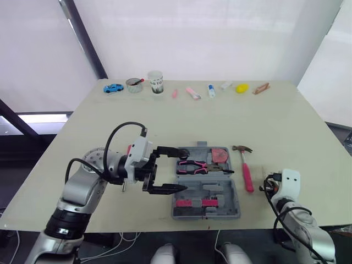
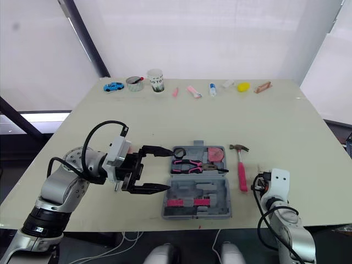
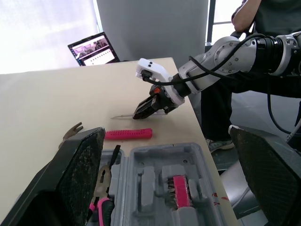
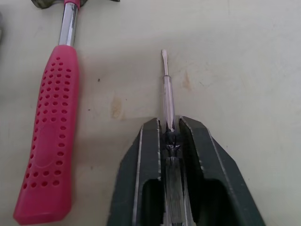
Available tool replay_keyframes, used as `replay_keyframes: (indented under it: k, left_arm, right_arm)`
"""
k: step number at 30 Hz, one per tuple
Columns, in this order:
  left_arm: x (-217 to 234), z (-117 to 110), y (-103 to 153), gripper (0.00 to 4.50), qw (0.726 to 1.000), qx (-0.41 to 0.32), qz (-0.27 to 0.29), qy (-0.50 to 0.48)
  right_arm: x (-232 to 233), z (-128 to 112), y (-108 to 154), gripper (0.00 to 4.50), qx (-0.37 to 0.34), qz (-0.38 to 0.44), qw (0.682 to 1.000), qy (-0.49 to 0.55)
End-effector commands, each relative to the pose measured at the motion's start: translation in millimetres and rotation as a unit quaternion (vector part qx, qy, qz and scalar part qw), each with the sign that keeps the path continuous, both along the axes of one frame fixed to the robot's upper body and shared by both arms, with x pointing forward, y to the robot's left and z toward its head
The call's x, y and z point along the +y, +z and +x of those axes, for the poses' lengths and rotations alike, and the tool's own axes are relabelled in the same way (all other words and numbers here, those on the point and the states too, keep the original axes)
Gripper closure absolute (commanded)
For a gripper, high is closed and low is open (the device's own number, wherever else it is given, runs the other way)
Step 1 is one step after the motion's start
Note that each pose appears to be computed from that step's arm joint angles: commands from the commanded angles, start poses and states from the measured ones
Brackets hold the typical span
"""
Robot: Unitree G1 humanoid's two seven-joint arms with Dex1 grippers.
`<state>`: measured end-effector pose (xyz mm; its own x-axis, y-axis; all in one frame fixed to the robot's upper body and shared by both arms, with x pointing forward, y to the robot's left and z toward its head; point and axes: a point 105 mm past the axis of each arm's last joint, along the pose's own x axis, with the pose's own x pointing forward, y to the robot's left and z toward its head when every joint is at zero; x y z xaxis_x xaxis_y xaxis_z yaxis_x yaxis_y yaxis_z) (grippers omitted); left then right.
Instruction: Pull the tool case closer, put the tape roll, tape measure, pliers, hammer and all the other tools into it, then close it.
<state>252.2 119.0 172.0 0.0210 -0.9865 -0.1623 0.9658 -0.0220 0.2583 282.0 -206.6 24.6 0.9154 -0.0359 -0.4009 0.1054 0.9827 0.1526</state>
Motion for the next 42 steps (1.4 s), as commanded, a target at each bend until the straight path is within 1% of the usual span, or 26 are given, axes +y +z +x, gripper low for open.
replay_keyframes:
  k: [1, 3, 4, 5, 6, 10, 14, 16, 18, 21, 23, 27, 28, 29, 31, 32, 34, 35, 38, 39, 42]
  left_arm:
    - [2, -4, 8, 0.00, 1.000, -0.021, -0.002, -0.006]
    - [3, -5, 7, 0.00, 1.000, -0.019, -0.002, -0.005]
    - [3, -5, 7, 0.00, 1.000, -0.018, -0.002, -0.005]
    - [4, -5, 7, 0.00, 1.000, -0.018, -0.001, -0.004]
    - [5, -5, 6, 0.00, 1.000, -0.018, 0.000, -0.003]
    - [10, -5, 7, 0.00, 1.000, -0.019, -0.001, 0.009]
    - [11, -5, 7, 0.00, 1.000, -0.020, -0.002, 0.012]
    - [10, -5, 7, 0.00, 1.000, -0.019, -0.003, 0.012]
    - [9, -5, 7, 0.00, 1.000, -0.022, -0.006, 0.010]
    - [7, -4, 10, 0.00, 1.000, -0.028, -0.012, 0.009]
    - [5, -4, 12, 0.00, 0.999, -0.030, -0.014, 0.010]
    - [5, -4, 14, 0.00, 0.999, -0.032, -0.009, 0.013]
    - [5, -4, 14, 0.00, 0.999, -0.033, -0.009, 0.013]
    - [5, -5, 15, 0.00, 0.999, -0.033, -0.008, 0.015]
    - [5, -5, 16, 0.00, 0.999, -0.033, -0.006, 0.019]
    - [6, -5, 16, 0.00, 0.999, -0.033, -0.007, 0.024]
    - [10, -7, 17, 0.00, 0.999, -0.029, -0.011, 0.044]
    - [10, -8, 17, 0.00, 0.998, -0.027, -0.012, 0.050]
    - [9, -11, 17, 0.00, 0.998, -0.024, -0.015, 0.060]
    - [9, -12, 17, 0.00, 0.998, -0.023, -0.015, 0.062]
    - [10, -14, 17, 0.00, 0.997, -0.019, -0.016, 0.070]
  right_arm:
    - [-3, -2, 11, 2.11, -0.016, 0.003, 1.000, 0.010]
    - [-6, -3, 18, 1.27, -0.022, 0.006, 1.000, 0.017]
    - [-7, -3, 21, 0.74, -0.025, 0.006, 0.999, 0.023]
    - [-10, -4, 27, 0.57, -0.028, 0.003, 0.999, 0.032]
    - [-13, -6, 31, 0.03, -0.029, -0.002, 0.999, 0.041]
    - [-19, -12, 56, 0.03, -0.027, -0.031, 0.993, 0.112]
    - [-29, -9, 76, 0.03, -0.024, -0.066, 0.977, 0.203]
    - [-32, -5, 83, 0.03, -0.017, -0.099, 0.958, 0.267]
    - [-32, -3, 86, 0.03, -0.010, -0.162, 0.924, 0.347]
    - [-28, 1, 86, 0.03, 0.001, -0.231, 0.856, 0.463]
    - [-23, 3, 85, 0.03, 0.001, -0.270, 0.797, 0.540]
    - [-21, 6, 69, 0.03, 0.028, -0.348, 0.645, 0.680]
    - [-22, 8, 67, 0.03, 0.033, -0.359, 0.617, 0.699]
    - [-22, 11, 66, 0.03, 0.032, -0.379, 0.578, 0.722]
    - [-22, 12, 64, 0.03, 0.030, -0.399, 0.521, 0.754]
    - [-23, 12, 62, 0.03, 0.032, -0.412, 0.486, 0.770]
    - [-23, 13, 57, 0.03, 0.039, -0.451, 0.393, 0.800]
    - [-22, 15, 56, 0.03, 0.040, -0.466, 0.357, 0.809]
    - [-18, 22, 51, 0.03, 0.032, -0.495, 0.288, 0.819]
    - [-17, 23, 49, 0.03, 0.031, -0.500, 0.269, 0.823]
    - [-12, 28, 44, 0.03, 0.030, -0.509, 0.235, 0.827]
